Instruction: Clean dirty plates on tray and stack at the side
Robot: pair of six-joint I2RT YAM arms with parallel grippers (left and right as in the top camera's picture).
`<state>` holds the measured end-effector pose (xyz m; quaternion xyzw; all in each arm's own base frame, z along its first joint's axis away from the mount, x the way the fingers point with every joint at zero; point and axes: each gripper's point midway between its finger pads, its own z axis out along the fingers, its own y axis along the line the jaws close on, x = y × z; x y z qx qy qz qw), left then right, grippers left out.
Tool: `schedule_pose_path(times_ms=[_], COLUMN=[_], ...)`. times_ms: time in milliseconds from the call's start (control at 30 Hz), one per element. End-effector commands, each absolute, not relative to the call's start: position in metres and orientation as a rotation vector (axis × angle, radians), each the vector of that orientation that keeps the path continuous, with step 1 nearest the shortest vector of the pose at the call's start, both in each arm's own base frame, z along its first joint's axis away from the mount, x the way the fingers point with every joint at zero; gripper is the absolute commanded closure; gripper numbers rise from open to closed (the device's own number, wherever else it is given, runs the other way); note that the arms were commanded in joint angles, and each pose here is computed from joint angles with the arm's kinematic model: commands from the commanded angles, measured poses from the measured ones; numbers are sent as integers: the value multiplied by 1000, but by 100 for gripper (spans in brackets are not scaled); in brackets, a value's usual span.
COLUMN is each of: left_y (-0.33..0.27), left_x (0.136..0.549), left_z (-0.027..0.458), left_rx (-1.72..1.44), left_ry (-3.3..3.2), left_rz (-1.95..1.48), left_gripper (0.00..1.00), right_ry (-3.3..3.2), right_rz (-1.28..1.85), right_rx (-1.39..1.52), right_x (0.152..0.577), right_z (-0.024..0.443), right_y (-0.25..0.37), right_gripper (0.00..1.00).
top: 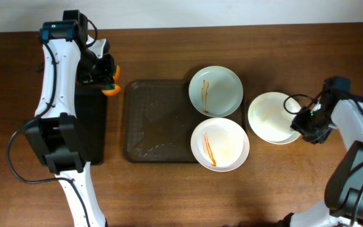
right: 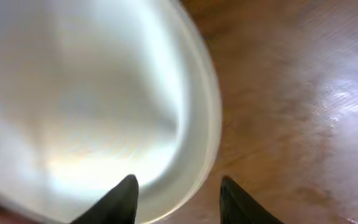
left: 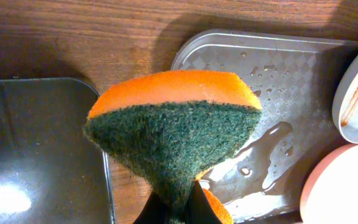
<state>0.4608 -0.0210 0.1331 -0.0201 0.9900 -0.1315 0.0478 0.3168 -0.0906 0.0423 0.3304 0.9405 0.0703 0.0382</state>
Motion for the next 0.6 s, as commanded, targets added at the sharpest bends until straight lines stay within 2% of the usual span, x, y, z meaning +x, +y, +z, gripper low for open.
schedule_pose_path(times_ms=[0, 67, 133, 367, 567], left_y=[-24, -24, -24, -24, -24], left_x=[464, 464, 464, 464, 464], left_z=[140, 140, 140, 140, 140], left_rx=[-31, -31, -31, -31, -31], left_ry=[2994, 2994, 2994, 2994, 2994], left_rz=[-423, -423, -423, -423, -423], left_gripper=[100, 100, 100, 100, 100], right_ry=[2805, 2894, 2982, 3197, 3140], right_rz=[573, 608, 615, 147, 182], right_rx=[659, 486, 378, 464, 419], right_x=[347, 331, 316, 255, 261], right_z=[102, 111, 99, 43, 15], right_y=[-34, 11, 45, 63, 69], right_gripper=[59, 59, 60, 61, 80])
